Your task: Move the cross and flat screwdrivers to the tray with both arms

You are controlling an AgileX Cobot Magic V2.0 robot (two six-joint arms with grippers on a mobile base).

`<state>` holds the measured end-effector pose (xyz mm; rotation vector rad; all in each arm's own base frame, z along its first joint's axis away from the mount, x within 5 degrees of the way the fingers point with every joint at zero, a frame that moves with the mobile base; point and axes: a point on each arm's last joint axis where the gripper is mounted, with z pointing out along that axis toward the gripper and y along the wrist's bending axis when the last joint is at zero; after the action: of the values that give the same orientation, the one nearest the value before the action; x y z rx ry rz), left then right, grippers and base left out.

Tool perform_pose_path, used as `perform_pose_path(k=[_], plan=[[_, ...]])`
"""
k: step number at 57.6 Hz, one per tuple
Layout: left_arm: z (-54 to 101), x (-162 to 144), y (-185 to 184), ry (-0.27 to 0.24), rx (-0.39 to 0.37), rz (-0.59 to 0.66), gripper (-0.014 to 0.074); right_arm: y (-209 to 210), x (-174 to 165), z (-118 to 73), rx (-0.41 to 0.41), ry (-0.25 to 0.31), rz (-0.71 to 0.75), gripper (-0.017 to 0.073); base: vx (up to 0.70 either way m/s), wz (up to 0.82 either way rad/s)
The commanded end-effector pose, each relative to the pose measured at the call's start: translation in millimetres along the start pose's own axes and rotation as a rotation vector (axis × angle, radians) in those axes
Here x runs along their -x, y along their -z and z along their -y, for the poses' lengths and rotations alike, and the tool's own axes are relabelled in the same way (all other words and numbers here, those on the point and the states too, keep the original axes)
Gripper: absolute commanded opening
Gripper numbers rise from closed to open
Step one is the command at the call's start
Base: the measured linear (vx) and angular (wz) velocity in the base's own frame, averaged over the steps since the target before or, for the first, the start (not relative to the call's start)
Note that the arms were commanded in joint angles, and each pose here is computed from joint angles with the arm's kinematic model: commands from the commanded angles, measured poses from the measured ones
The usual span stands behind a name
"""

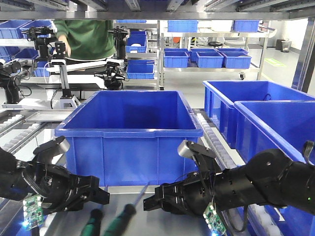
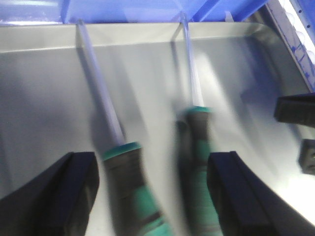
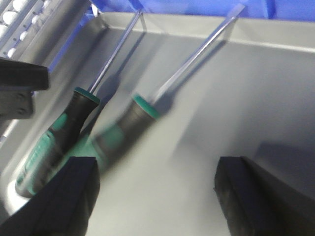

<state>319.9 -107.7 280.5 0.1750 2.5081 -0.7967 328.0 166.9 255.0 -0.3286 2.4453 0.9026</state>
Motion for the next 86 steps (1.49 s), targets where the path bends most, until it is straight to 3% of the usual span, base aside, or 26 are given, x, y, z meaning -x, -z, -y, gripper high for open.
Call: perform_pose_path(k=[1,33,38,48,60,68,71,73,86], plan=[[15.4,10,16,-0.005,-0.041,0.081,0.06,21,14,-15.8,0.035,0.028,0.084,0.0553,0.0,0.0],[15.2,10,16,-0.005,-0.039,0.084,0.054,21,14,-15.6,0.035,0.027,0.084,0.0553,0.0,0.0],[14.1,10,17,-0.023,-0.022,0.085,0.054,21,14,-15.6,0.034,0.027,0.085,0.0553,0.0,0.0],[19.9,-3,48,-0.119,0.056,0.153,0.0488,21,14,-15.6,0.034,0.027,0.085,0.0553,0.0,0.0],[11.6,-63,89,-0.182,0.18,0.376,0.0295,21,14,-15.6,0.034,0.027,0.085,0.0553,0.0,0.0],[5.8,-113,117,-0.311,0.269,0.475,0.0106,21,14,-15.6,0.034,0.027,0.085,0.0553,0.0,0.0],[1.8,-132,123,-0.335,0.298,0.506,0.0032,21,14,-15.6,0.034,0.027,0.085,0.0553,0.0,0.0],[-1.3,-144,127,-0.338,0.313,0.527,-0.0012,21,14,-15.6,0.034,0.027,0.085,0.0553,0.0,0.0],[-34.2,-221,129,-0.297,0.427,0.746,-0.0008,21,14,-15.6,0.034,0.027,0.085,0.0553,0.0,0.0]])
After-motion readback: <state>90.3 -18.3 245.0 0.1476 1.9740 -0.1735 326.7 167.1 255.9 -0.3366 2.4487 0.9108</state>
